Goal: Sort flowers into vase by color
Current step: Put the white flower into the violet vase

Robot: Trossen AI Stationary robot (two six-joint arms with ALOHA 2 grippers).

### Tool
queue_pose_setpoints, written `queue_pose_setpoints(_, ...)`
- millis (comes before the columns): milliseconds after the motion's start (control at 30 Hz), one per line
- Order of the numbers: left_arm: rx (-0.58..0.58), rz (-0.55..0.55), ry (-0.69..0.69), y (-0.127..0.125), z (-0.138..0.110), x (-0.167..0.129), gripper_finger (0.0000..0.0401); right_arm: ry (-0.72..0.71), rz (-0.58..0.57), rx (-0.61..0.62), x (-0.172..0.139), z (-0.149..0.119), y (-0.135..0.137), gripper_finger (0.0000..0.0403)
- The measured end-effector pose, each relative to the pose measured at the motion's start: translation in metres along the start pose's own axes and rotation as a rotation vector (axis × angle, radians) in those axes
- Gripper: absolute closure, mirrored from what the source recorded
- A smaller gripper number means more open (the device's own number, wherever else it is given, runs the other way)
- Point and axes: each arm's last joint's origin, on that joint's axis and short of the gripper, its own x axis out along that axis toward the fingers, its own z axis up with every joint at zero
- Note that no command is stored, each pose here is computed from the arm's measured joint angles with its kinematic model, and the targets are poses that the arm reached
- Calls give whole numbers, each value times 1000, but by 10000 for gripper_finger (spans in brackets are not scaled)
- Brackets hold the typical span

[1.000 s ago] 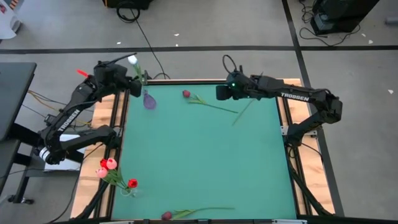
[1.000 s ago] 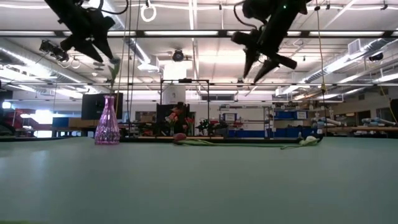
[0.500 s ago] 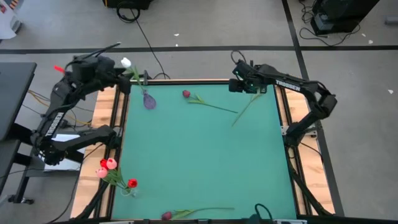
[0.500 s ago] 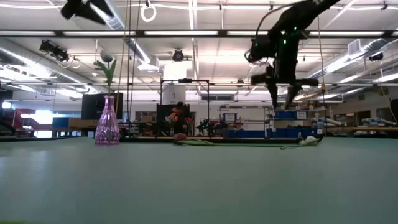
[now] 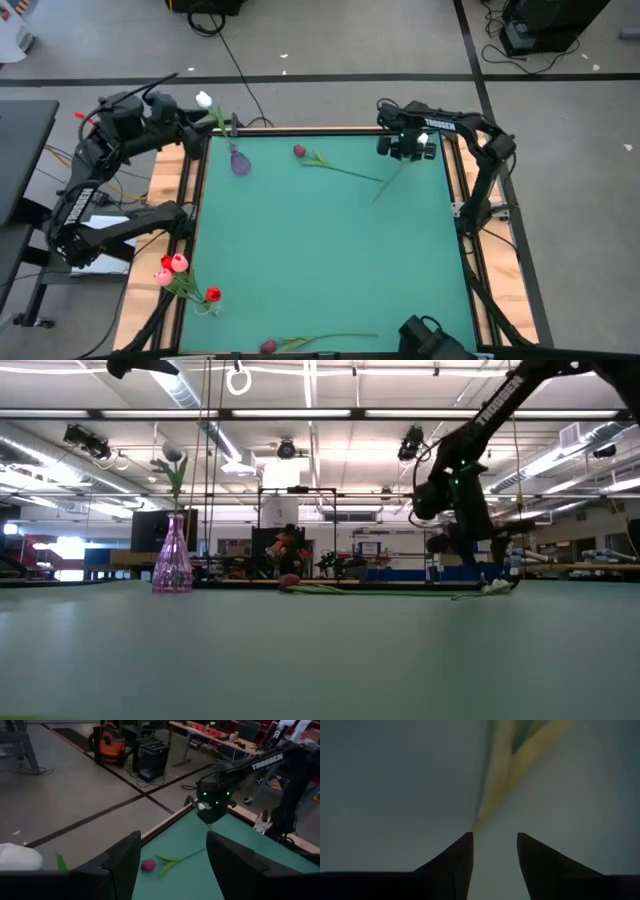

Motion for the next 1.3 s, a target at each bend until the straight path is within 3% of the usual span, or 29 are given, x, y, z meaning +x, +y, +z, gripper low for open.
queue_pose_setpoints(133, -4, 0, 0, 0, 0, 0, 170, 25, -33, 17, 13, 7, 0, 246)
queue_pose_setpoints(500, -8, 0, 6, 0, 0, 2, 170, -3, 35, 137, 17, 25, -2, 274)
queue_pose_setpoints(700, -13, 3, 12, 1, 0, 4, 170, 32, 15, 199, 29, 23, -11, 284)
queue_pose_setpoints(867, -17, 4, 14, 1, 0, 4, 170, 17, 16, 168, 35, 20, -12, 300)
queue_pose_setpoints(1100, -32, 5, 24, 2, 1, 9, 170, -68, 35, 114, 27, 15, -8, 390)
queue_pose_setpoints(1300, -86, -28, 47, 0, 0, 14, 170, -101, 111, 48, 9, 8, -6, 387)
